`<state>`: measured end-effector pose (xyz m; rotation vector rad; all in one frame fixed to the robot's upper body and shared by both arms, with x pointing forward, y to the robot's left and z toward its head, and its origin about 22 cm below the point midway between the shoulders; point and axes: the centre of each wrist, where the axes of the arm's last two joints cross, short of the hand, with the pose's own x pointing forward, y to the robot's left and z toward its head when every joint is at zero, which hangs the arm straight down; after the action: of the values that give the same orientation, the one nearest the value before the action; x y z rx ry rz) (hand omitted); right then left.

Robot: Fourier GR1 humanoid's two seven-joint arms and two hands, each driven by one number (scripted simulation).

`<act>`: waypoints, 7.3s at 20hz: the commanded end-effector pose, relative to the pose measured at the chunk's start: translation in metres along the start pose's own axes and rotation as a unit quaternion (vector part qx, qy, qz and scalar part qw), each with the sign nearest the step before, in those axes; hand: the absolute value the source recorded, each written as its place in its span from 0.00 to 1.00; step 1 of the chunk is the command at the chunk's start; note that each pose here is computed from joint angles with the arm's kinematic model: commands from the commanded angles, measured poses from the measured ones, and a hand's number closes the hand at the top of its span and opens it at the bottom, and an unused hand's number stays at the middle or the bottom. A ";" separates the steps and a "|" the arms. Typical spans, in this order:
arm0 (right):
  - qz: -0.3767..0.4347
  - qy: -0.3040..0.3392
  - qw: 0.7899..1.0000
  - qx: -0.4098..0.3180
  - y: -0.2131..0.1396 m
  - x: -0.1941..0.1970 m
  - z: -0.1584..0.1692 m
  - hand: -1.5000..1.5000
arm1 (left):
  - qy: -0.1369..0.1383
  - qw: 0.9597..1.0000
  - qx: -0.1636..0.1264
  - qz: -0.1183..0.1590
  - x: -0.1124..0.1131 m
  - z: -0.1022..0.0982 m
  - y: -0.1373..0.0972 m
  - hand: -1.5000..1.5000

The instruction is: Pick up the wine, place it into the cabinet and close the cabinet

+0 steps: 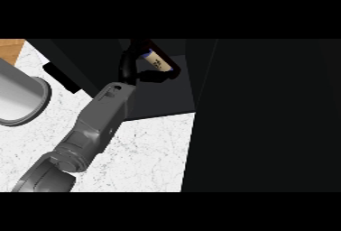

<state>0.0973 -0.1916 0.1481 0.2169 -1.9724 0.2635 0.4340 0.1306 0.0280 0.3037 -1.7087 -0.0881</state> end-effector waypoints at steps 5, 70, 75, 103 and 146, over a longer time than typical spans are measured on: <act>-0.046 -0.012 0.999 0.014 -0.001 0.027 0.008 0.00 | -0.016 1.000 0.006 0.025 0.001 -0.006 0.012 0.00; 0.013 0.031 0.999 0.000 -0.011 0.058 0.021 0.00 | -0.022 0.919 -0.171 0.356 -0.024 0.174 0.035 0.00; 0.003 0.039 0.998 0.043 -0.011 0.057 0.022 0.00 | -0.029 0.923 -0.162 0.349 -0.024 0.180 0.076 0.00; -0.057 0.030 0.966 0.251 0.021 0.045 0.013 1.00 | -0.074 0.942 -0.127 0.302 -0.038 0.182 0.244 0.00; -0.096 0.089 0.975 0.182 0.118 -0.021 -0.257 1.00 | -0.064 0.945 -0.119 0.298 -0.046 0.168 0.279 0.00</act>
<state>0.2776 -0.0003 0.2335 0.5909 -1.7398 0.5605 0.2322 0.4062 0.0274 -0.4067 -1.8439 0.1275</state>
